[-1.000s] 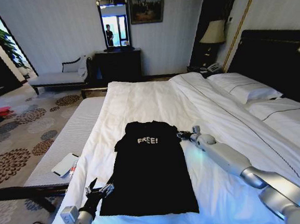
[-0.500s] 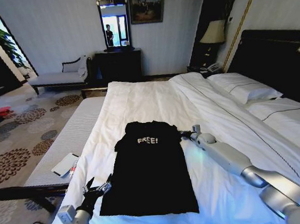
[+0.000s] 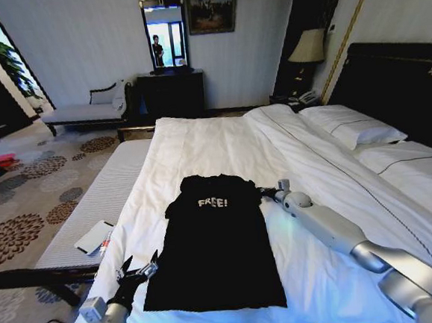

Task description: Fold the clothes on the bed.

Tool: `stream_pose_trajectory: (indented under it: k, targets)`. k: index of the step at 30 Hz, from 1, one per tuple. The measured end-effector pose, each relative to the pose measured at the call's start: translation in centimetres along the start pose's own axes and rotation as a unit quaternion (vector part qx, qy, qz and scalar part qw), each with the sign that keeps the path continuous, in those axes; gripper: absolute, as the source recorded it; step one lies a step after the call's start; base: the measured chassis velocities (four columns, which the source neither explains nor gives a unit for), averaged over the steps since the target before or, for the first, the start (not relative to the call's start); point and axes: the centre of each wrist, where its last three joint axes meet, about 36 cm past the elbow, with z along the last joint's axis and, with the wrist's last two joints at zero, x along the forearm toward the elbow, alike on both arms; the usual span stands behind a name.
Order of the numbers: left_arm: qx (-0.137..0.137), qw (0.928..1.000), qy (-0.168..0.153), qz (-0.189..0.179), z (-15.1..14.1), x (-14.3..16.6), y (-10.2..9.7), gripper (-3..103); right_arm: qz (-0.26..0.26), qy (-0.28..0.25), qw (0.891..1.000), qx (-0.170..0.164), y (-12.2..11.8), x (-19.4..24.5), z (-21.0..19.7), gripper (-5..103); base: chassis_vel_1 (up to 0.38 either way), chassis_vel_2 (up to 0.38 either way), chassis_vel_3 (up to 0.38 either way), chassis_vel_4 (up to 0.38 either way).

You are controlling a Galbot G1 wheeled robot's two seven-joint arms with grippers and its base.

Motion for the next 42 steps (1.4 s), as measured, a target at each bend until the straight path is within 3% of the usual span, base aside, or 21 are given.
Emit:
stream_pose_trajectory:
  k: [3, 5, 7, 9, 16, 17, 20, 23, 25, 30, 32, 34, 36, 40, 42]
  targets:
    - [0.001, 1.0000, 0.001, 0.002, 0.1, 0.0, -0.2, 100, -0.007, 0.005, 1.000, -0.004, 0.0, 0.5, 0.0, -3, 0.000, 0.000, 0.000, 0.000]
    - [0.001, 1.0000, 0.002, 0.004, 0.2, 0.0, -0.2, 100, -0.011, 0.007, 1.000, -0.005, 0.0, 0.6, 0.0, 1, 0.000, 0.000, 0.000, 0.000]
    - [0.001, 1.0000, 0.003, 0.005, 0.2, 0.0, -0.3, 100, -0.014, 0.010, 1.000, -0.008, 0.0, 0.6, 0.2, 12, 0.000, 0.000, 0.000, 0.000]
    - [0.000, 1.0000, 0.004, 0.005, 0.2, 0.0, -0.4, 100, -0.015, 0.011, 1.000, -0.010, 0.1, 0.6, 0.2, 12, 0.000, 0.000, 0.000, 0.000]
    - [-0.003, 1.0000, 0.003, 0.004, 0.0, 0.1, -0.3, 100, -0.013, 0.020, 1.000, -0.009, 0.3, -0.5, 0.6, 44, 0.000, 0.000, 0.000, 0.000]
    - [-0.003, 1.0000, 0.003, 0.004, 0.0, 0.1, -0.3, 100, -0.013, 0.020, 1.000, -0.009, 0.3, -0.5, 0.6, 44, 0.000, 0.000, 0.000, 0.000]
    - [-0.003, 1.0000, 0.002, 0.004, -0.1, 0.1, -0.2, 100, -0.009, 0.024, 1.000, -0.001, 0.1, -0.9, 1.0, 61, 0.000, 0.000, 0.000, 0.000]
    - [-0.003, 1.0000, 0.002, 0.004, -0.1, 0.1, -0.2, 100, -0.005, 0.027, 1.000, 0.001, -0.2, -1.1, 1.2, 66, 0.000, 0.000, 0.000, 0.000]
    - [-0.002, 1.0000, 0.002, 0.003, -0.1, 0.0, -0.2, 100, -0.004, 0.028, 1.000, 0.004, -0.2, -1.2, 1.3, 77, 0.000, 0.000, 0.000, 0.000]
    - [-0.001, 1.0000, 0.001, 0.001, -0.1, -0.1, 0.1, 100, -0.008, 0.031, 0.999, 0.009, 0.2, -1.4, 1.5, 93, 0.000, 0.000, 0.000, 0.000]
    - [0.000, 1.0000, 0.001, 0.001, -0.1, -0.2, 0.1, 100, -0.009, 0.031, 0.999, 0.010, 0.4, -1.5, 1.5, 90, 0.000, 0.000, 0.000, 0.000]
    - [0.000, 1.0000, -0.001, -0.001, -0.2, -0.2, 0.2, 100, -0.011, 0.031, 0.999, 0.012, 0.7, -1.6, 1.5, 80, 0.000, 0.000, 0.000, 0.000]
    - [0.001, 1.0000, -0.001, -0.001, -0.2, -0.2, 0.3, 100, -0.012, 0.032, 0.999, 0.013, 0.8, -1.6, 1.5, 80, 0.000, 0.000, 0.000, 0.000]
    - [0.002, 1.0000, -0.001, -0.003, -0.2, -0.2, 0.3, 100, -0.014, 0.032, 0.999, 0.015, 1.0, -1.7, 1.6, 58, 0.000, 0.000, 0.000, 0.000]
    - [0.002, 1.0000, -0.001, -0.004, -0.2, -0.2, 0.3, 100, -0.014, 0.032, 0.999, 0.015, 1.0, -1.7, 1.6, 58, 0.000, 0.000, 0.000, 0.000]
